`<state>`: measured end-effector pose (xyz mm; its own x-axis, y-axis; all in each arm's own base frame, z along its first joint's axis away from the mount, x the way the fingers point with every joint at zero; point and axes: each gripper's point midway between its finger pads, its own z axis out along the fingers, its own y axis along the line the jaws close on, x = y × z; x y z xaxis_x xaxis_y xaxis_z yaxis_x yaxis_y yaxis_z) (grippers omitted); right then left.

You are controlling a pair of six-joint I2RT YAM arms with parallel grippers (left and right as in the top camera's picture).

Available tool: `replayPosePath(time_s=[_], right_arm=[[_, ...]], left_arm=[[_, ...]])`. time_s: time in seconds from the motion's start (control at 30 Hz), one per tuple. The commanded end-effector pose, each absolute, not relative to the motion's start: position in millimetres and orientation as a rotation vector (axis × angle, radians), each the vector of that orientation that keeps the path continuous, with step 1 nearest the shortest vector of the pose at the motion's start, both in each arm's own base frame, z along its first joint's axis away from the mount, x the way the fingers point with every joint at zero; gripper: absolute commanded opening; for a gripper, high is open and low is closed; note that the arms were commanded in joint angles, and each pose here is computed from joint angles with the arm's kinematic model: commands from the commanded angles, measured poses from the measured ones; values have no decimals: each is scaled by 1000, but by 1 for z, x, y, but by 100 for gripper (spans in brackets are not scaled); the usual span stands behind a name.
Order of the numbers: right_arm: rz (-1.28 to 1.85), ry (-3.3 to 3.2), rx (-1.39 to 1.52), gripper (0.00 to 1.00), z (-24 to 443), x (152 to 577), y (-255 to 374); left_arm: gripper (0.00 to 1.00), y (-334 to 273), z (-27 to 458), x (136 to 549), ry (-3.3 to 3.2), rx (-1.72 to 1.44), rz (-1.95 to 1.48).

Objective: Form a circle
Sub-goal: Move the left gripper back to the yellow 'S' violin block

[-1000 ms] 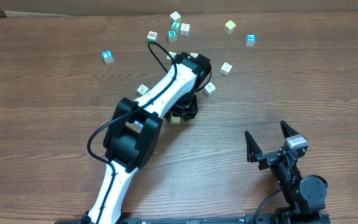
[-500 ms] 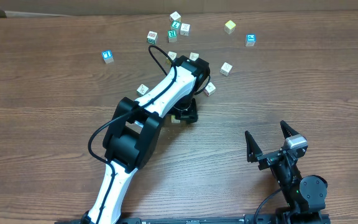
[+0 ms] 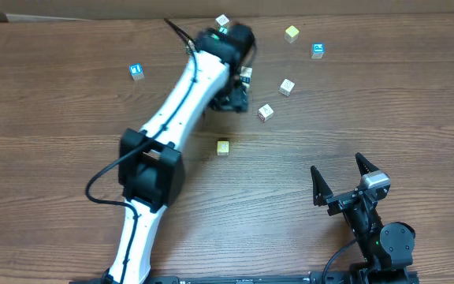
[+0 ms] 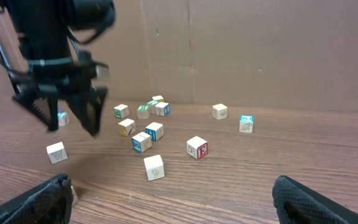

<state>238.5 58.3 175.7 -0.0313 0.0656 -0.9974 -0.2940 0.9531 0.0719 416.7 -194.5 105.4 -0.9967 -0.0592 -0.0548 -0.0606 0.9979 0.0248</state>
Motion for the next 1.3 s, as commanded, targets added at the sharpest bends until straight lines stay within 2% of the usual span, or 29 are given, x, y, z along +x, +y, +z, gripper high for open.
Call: replayPosePath(time_s=[0.0,0.13,0.2,0.23,0.37,0.43,0.6,0.7,0.97,1.27], right_arm=[[292,1573,-184,100,174,238,59],[292,1573,-184,100,174,238,59],[292,1573,-184,100,174,238,59],[292,1574,-184,100,174,238,59],[292,1574,-184,100,174,238,59],[292,1573,-184,100,174,238,59],[292,1573,-184,100,174,238,59],[292,1573,-184,100,174,238,59],[292,1573,-184,100,174,238,59],[292,1573,-184,100,174,238,59]], left_arm=[[64,-168,116,433,3052,-86,44],[41,-142,113,442,3058,-33,57],[32,-135,112,446,3052,31,57],[31,-133,111,448,3049,64,58],[46,-123,110,451,3048,211,69],[64,-119,110,452,3048,209,69],[75,-116,102,452,3053,248,75],[76,-115,91,451,3063,283,80],[66,-104,66,450,3072,310,154],[64,-103,36,447,3082,312,160]])
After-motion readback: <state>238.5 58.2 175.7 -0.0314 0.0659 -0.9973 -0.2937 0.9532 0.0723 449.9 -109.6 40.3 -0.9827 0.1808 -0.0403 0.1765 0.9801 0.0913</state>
